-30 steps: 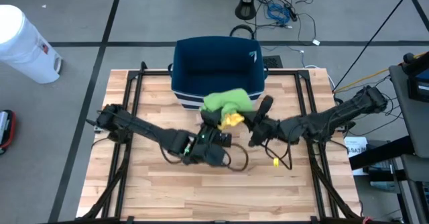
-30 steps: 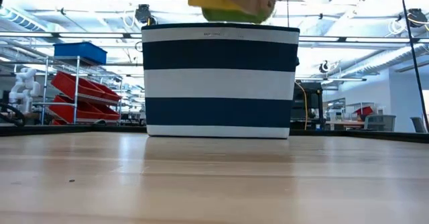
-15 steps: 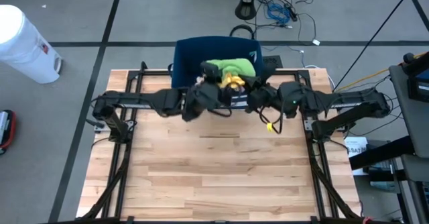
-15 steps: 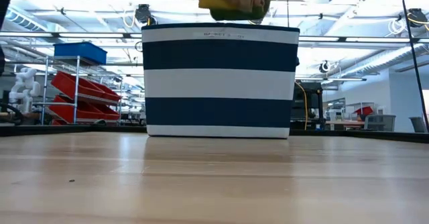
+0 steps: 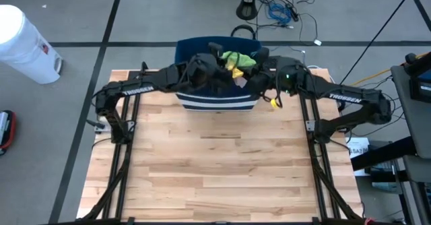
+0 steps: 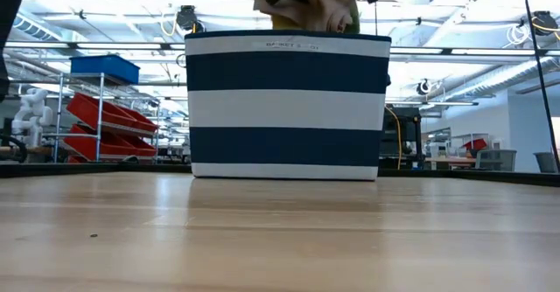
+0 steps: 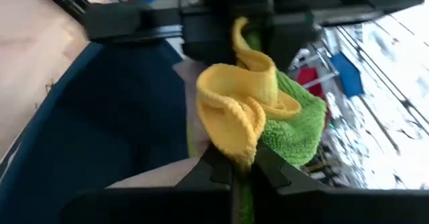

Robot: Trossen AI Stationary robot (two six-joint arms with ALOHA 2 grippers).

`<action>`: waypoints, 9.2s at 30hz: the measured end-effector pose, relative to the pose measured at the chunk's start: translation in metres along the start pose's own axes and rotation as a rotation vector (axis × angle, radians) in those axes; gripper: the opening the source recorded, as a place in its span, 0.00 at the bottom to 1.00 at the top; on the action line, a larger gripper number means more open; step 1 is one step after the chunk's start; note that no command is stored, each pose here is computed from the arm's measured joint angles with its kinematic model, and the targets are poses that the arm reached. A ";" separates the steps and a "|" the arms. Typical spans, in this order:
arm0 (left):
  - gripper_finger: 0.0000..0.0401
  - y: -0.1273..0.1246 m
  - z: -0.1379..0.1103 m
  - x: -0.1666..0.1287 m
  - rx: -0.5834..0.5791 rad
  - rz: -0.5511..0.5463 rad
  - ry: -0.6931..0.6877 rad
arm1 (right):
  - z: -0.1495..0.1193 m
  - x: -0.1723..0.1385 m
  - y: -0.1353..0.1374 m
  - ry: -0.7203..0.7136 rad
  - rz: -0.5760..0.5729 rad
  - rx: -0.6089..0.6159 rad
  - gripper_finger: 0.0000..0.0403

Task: Fold towel
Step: Put the stacked towels into the blue bin, then return to Home Position

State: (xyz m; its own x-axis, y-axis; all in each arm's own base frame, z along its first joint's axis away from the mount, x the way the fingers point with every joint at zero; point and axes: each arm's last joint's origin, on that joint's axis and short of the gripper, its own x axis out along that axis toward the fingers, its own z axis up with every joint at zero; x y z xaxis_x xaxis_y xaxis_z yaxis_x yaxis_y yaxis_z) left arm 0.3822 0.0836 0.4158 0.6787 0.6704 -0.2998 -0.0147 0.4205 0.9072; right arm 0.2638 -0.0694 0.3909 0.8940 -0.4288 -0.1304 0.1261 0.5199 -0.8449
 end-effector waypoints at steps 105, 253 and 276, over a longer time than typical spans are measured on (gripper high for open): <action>0.56 0.024 -0.140 0.053 -0.383 -0.526 -0.041 | -0.093 0.030 -0.051 -0.002 0.131 0.399 0.53; 0.55 -0.231 -0.260 -0.164 -1.162 -0.293 -0.512 | -0.165 -0.147 0.177 -0.495 0.375 0.785 0.36; 0.55 -0.230 -0.260 -0.164 -1.158 -0.289 -0.512 | -0.167 -0.146 0.174 -0.431 0.265 0.861 0.36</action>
State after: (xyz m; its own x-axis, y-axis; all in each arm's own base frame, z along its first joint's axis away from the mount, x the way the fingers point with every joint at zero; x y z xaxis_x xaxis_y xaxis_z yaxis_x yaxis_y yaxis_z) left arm 0.0837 0.0359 0.1790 0.9617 0.2670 -0.0617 -0.2692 0.9626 -0.0294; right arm 0.0838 -0.0399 0.1763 0.9965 -0.0055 0.0836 0.0164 0.9914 -0.1300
